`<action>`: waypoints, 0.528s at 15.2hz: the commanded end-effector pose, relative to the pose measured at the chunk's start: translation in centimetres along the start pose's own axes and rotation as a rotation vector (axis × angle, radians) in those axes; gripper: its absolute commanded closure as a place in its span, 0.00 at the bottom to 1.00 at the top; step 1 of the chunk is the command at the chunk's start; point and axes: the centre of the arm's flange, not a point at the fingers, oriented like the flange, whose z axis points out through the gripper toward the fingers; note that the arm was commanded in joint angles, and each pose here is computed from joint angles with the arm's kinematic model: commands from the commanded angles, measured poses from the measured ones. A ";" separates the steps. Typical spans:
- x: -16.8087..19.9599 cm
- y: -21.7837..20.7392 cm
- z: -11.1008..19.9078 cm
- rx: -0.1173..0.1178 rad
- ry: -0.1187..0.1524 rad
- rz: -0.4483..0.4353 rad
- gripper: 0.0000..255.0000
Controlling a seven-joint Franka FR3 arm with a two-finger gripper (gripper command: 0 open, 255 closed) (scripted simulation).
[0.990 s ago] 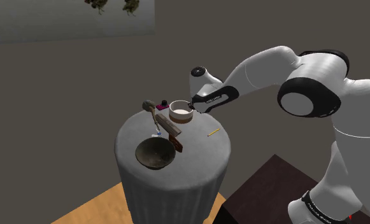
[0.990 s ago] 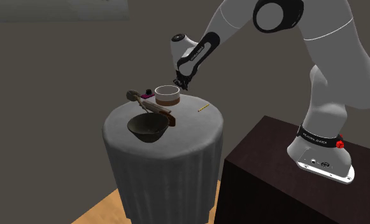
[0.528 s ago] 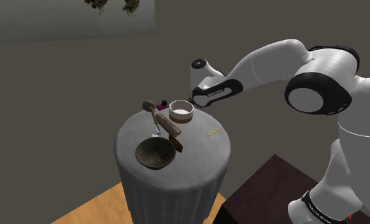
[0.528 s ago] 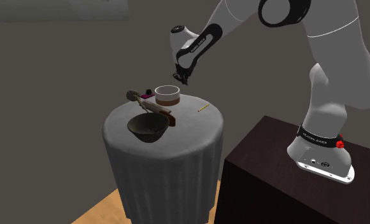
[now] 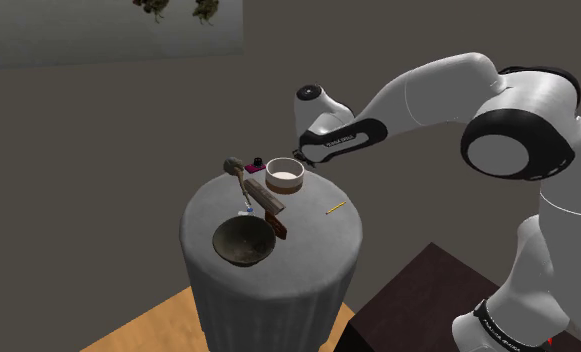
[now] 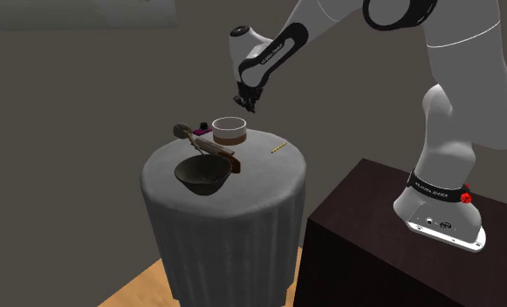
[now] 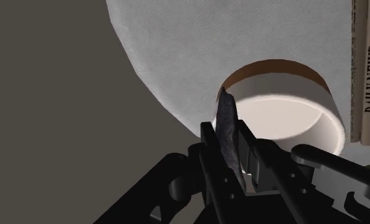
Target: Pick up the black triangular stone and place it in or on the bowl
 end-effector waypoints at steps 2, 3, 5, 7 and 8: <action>-2.2 -2.8 -1.9 0.000 0.000 0.000 1.00; -2.9 -3.8 -2.5 0.000 0.000 0.000 1.00; -4.2 -5.8 -3.6 0.000 0.000 0.000 1.00; -5.6 -7.7 -4.7 0.000 0.000 0.000 1.00; -6.3 -8.7 -5.3 0.000 0.000 0.000 1.00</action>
